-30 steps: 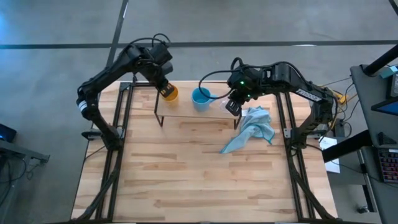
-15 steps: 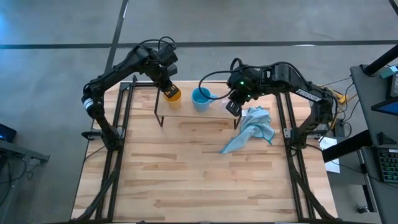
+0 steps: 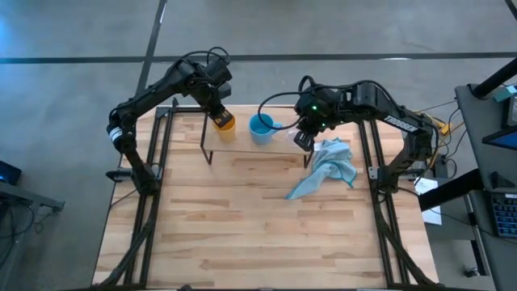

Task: Stack small to large cups/mugs on shelf
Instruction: Put the yellow cup on the shelf

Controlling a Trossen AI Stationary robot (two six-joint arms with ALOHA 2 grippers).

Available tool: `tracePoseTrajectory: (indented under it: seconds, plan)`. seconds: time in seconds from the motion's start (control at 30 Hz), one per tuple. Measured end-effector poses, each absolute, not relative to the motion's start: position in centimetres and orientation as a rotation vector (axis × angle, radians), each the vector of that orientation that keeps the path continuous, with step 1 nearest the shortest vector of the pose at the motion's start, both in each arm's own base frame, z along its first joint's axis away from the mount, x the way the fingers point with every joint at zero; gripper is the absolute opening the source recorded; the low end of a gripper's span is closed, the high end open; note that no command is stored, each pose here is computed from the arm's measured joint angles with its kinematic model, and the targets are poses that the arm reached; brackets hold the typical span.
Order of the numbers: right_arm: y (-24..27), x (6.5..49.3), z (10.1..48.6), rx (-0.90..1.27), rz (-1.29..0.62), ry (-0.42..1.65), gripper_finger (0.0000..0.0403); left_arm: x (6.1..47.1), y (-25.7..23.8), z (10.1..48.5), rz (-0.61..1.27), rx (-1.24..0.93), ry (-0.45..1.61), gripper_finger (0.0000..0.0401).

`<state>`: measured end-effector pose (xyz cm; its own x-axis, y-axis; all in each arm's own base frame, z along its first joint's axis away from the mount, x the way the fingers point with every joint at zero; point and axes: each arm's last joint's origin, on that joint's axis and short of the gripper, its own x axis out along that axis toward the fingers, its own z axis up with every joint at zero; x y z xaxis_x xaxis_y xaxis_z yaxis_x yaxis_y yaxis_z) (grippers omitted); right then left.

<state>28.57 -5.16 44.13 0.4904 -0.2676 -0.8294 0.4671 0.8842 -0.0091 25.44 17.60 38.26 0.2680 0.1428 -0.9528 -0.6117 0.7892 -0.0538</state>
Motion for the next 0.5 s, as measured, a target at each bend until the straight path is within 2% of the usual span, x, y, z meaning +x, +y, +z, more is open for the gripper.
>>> tracePoseTrajectory:
  seconds: [0.17, 0.5]
  plan:
    - [-5.16, 28.57, 44.13, 0.223, -0.447, 0.962, 0.0054, 25.66, 17.82, 38.36, 0.556, -0.444, 1.172, 0.0059]
    - [-5.18, 28.57, 44.13, 0.193, -0.432, 0.969, 0.0054, 25.46, 17.65, 38.83, 0.559, -0.436, 1.142, 0.0061]
